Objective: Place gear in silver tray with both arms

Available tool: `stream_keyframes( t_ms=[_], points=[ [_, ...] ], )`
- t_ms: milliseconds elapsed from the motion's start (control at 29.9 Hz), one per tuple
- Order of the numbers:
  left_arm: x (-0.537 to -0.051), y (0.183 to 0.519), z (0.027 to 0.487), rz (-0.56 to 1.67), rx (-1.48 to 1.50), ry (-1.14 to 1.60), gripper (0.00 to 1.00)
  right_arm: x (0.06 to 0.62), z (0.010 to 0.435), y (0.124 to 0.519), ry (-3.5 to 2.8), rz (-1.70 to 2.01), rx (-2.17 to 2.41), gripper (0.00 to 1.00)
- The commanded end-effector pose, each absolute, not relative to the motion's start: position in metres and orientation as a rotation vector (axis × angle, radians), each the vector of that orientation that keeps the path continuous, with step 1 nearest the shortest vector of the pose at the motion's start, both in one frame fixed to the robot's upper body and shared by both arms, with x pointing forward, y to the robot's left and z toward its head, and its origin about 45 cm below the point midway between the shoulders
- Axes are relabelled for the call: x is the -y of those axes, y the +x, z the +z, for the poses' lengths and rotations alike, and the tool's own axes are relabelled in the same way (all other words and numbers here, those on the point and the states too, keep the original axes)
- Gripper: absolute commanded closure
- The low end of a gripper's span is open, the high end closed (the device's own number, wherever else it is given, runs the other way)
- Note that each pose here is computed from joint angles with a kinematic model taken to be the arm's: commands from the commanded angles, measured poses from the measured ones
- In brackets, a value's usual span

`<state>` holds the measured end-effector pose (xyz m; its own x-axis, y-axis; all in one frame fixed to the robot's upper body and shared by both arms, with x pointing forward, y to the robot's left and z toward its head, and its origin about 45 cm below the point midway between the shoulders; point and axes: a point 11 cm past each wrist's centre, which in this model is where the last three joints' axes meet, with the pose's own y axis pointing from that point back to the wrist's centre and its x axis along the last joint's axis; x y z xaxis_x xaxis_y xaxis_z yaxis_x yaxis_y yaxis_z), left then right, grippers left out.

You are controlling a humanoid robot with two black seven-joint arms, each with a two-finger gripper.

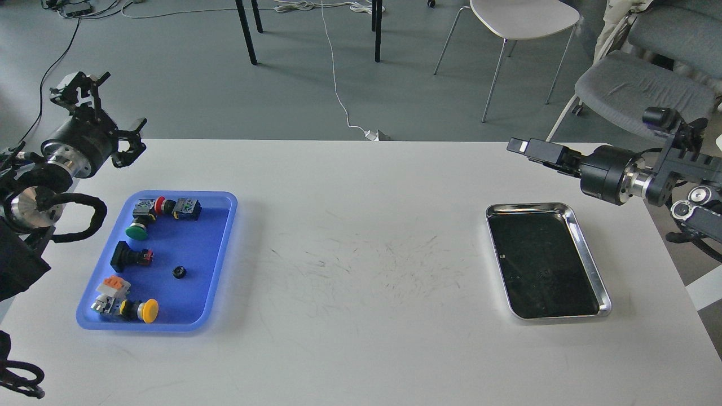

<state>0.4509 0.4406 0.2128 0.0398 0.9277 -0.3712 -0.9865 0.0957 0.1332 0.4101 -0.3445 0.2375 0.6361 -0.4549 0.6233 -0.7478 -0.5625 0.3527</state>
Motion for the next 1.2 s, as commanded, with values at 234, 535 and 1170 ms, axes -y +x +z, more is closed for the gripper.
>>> stream_keyframes(
  t_ms=[234,535,1170],
  points=[
    [-0.455,0.439,0.219,1.439,-0.361,-0.043,0.01,0.369,0.263,0.421,2.346,0.408,1.399,0.16],
    [-0.48,0.422,0.22,1.442,-0.317,0.097,0.01,0.385,0.257,0.417,2.348,0.278,1.6,0.13],
    [-0.488,0.419,0.232,1.423,-0.256,0.174,0.01,0.411,0.257,0.421,2.31,-0.08,2.209,0.07]
  ],
)
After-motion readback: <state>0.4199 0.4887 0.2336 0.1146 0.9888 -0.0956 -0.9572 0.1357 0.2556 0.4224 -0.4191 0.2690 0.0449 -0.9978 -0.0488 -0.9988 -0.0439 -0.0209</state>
